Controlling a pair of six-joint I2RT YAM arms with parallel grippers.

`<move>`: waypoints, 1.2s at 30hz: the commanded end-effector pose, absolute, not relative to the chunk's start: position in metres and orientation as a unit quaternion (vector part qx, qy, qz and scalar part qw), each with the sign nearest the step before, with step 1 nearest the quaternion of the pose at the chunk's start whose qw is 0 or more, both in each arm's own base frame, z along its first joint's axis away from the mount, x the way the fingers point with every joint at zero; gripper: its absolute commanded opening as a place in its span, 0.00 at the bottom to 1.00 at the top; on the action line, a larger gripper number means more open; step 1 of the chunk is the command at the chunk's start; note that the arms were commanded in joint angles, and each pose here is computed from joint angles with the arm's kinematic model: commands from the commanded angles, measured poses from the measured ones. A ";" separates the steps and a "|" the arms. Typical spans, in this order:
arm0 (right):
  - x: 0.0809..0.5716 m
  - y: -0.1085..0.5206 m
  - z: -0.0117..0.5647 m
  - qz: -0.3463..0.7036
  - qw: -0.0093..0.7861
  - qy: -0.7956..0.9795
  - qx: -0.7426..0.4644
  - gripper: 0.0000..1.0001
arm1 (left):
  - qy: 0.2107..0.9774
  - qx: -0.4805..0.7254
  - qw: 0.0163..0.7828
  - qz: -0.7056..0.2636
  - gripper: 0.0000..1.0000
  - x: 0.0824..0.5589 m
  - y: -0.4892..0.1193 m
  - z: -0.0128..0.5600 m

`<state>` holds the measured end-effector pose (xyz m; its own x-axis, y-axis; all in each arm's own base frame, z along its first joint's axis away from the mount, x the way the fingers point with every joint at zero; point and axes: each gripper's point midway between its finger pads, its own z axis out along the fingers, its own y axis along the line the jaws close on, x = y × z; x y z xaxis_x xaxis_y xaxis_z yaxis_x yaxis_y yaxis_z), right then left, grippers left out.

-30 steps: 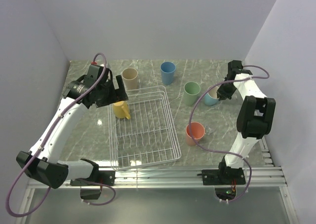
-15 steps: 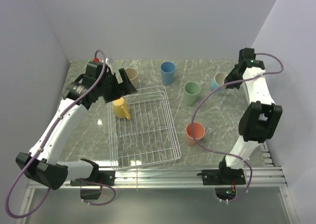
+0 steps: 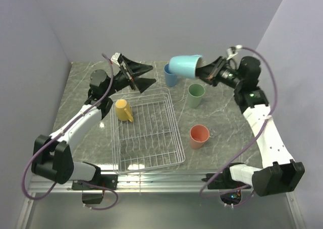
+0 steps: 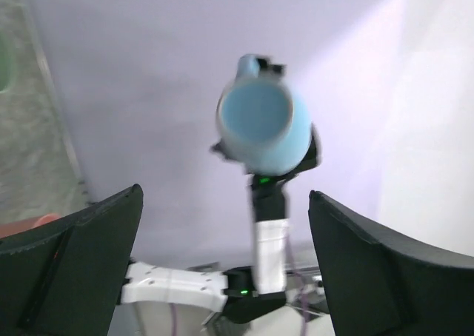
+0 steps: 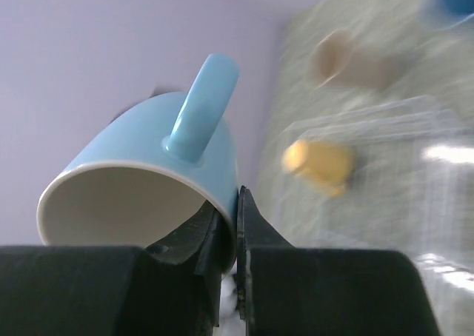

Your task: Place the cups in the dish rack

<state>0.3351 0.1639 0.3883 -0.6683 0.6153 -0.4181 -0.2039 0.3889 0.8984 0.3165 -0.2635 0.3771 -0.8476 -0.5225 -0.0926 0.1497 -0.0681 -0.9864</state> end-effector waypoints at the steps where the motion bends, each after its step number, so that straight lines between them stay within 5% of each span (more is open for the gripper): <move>1: 0.298 0.206 0.441 0.656 0.369 0.656 0.053 0.00 | 0.522 -0.053 0.233 -0.819 0.99 0.279 -0.260 0.460; 6: 0.283 0.222 0.455 0.696 0.354 0.624 0.029 0.00 | 0.483 -0.045 0.210 -0.849 0.99 0.268 -0.263 0.478; 19: 0.266 0.246 0.453 0.710 0.334 0.620 -0.006 0.00 | 0.565 -0.061 0.210 -0.796 0.99 0.268 -0.288 0.446; 36: 0.257 0.244 0.411 0.650 0.365 0.666 -0.023 0.00 | 0.540 0.000 0.216 -0.814 0.99 0.246 -0.288 0.470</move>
<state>0.2728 0.2490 0.3930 -0.7970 0.4331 -0.4208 -0.3957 0.1519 0.9057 0.2708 -0.2919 0.4316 -0.9211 -0.3741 -0.1076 0.2187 -0.2687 -0.9381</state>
